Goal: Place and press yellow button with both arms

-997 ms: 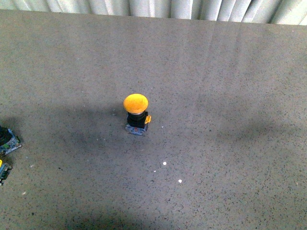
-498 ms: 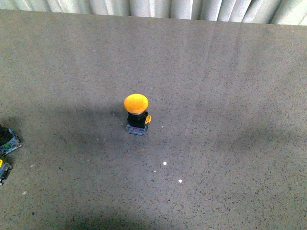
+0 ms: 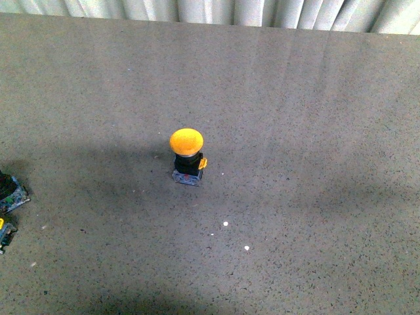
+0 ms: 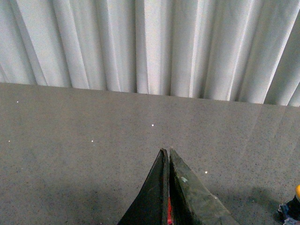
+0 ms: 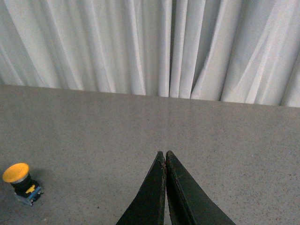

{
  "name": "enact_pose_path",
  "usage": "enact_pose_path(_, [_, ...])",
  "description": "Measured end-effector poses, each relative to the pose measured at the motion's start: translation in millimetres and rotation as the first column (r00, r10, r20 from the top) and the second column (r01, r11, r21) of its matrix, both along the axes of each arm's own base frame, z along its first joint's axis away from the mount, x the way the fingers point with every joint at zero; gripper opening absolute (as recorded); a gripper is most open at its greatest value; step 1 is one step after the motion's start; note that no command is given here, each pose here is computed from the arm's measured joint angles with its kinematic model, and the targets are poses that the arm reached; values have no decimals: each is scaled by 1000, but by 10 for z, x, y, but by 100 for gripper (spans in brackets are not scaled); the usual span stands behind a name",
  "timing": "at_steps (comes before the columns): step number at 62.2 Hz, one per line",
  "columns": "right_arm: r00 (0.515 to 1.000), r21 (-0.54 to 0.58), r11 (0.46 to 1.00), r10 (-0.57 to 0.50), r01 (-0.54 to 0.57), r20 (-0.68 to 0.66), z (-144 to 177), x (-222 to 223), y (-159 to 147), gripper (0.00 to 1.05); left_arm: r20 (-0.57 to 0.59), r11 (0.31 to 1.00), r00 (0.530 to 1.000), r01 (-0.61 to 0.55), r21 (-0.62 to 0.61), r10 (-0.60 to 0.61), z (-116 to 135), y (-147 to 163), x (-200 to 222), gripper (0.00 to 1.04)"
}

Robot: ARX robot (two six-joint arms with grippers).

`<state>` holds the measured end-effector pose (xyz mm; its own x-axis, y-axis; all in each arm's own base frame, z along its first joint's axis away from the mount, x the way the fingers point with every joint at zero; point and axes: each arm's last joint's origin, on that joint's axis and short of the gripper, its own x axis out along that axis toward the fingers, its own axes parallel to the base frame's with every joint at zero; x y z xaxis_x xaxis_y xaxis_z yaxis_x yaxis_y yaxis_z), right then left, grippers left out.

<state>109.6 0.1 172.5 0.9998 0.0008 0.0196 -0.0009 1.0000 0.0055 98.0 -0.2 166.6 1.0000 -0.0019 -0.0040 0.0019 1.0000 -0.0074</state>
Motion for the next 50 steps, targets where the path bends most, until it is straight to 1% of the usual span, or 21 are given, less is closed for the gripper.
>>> enact_pose_path(7, [1000, 0, 1000, 1, -1, -1, -4, -22, 0, 1, 0, 1000, 1000, 0, 0, 0, 0, 0, 0, 1])
enact_pose_path(11, [999, 0, 1000, 0, 0, -35, -49, -84, 0, 1, 0, 1000, 1000, 0, 0, 0, 0, 0, 0, 1])
enact_pose_path(16, [1000, 0, 1000, -1, 1, -6, -31, -123, 0, 1, 0, 1000, 1000, 0, 0, 0, -1, 0, 0, 1])
enact_pose_path(24, [1000, 0, 1000, -2, 2, -5, -31, -126, -1, 1, 0, 1000, 1000, 0, 0, 0, -1, 0, 0, 1])
enact_pose_path(27, [1000, -2, 1000, -2, 2, -5, -31, -126, -1, 9, 0, 1000, 1000, 0, 0, 0, -1, 0, 0, 1])
enact_pose_path(29, [1000, -2, 1000, -2, 2, -5, -30, -126, -1, 16, 0, 1000, 1000, 0, 0, 0, 0, 0, 0, 2])
enact_pose_path(31, [1000, -2, 1000, -2, 2, -4, -30, -126, -1, 21, 0, 1000, 1000, 0, 0, 0, 0, 0, 0, 5])
enact_pose_path(32, [1000, -2, 1000, -2, 2, -4, -30, -126, -1, 23, 0, 1000, 1000, 0, 0, 0, -1, 0, 0, 9])
enact_pose_path(34, [1000, -2, 1000, -1, 1, -4, -30, -126, 0, 30, 0, 1000, 1000, 0, 0, 0, 0, 0, 0, 14])
enact_pose_path(37, [1000, -2, 1000, -2, 2, -4, -30, -126, -1, 39, 0, 1000, 1000, 0, 0, 0, 0, 0, 0, 25])
enact_pose_path(38, [1000, -2, 1000, -2, 2, -4, -30, -126, -1, 42, 0, 1000, 1000, 0, 0, 0, 0, 0, 0, 27])
enact_pose_path(40, [1000, -2, 1000, -2, 2, -4, -30, -126, -1, 49, 0, 1000, 1000, 0, 0, 0, 0, 0, 0, 36])
enact_pose_path(44, [1000, -2, 1000, -2, 2, -4, -30, -126, -1, 67, 0, 1000, 1000, 0, 0, 0, 0, 0, 0, 54])
enact_pose_path(46, [1000, -2, 1000, -2, 2, -4, -30, -126, -1, 74, 0, 1000, 1000, 0, 0, 0, 0, 0, 0, 59])
enact_pose_path(50, [1000, -2, 1000, -2, 2, -4, -30, -126, -1, 84, 0, 1000, 1000, 0, 0, 0, 0, 0, 0, 71])
